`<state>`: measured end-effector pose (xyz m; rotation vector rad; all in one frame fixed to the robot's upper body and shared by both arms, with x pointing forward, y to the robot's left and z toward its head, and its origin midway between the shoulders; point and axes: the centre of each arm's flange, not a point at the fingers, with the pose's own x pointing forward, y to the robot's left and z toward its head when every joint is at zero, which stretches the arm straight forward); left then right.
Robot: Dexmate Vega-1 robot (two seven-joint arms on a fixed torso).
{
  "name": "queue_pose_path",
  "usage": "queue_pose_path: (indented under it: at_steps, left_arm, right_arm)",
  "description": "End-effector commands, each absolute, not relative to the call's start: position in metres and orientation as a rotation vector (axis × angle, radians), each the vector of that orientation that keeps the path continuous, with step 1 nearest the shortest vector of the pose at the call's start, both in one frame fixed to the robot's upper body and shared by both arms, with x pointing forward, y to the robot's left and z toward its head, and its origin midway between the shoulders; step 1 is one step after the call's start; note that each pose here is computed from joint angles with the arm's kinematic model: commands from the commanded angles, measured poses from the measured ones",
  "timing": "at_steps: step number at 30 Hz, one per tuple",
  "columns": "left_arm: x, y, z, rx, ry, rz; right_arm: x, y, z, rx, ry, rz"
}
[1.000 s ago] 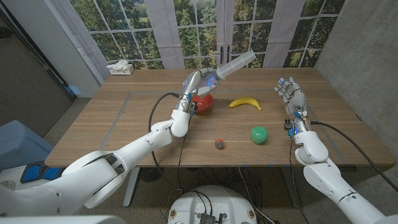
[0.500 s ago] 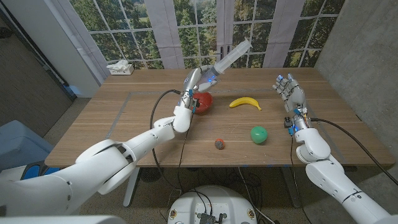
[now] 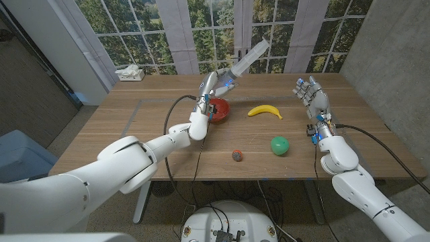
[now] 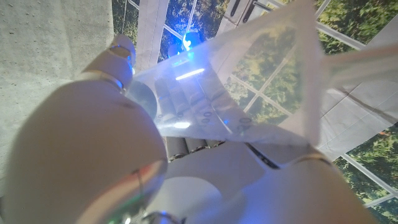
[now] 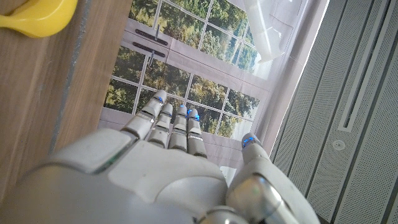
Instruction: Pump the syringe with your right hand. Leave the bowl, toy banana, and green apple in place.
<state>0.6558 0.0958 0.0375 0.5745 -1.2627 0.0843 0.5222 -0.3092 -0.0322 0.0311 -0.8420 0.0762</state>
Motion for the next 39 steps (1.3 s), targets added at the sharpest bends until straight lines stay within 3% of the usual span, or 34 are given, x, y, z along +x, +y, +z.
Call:
queue_pose_path:
  at_steps: [1,39]
  left_arm:
    - [0.666,0.091,0.045,0.588,-1.209,0.072]
    - [0.666,0.08,0.052,0.612,-1.208,0.039]
  right_arm:
    - [0.52,-0.304,-0.02,0.032,-0.84,0.059]
    - [0.537,-0.3,0.079,-0.148,-0.926,0.018]
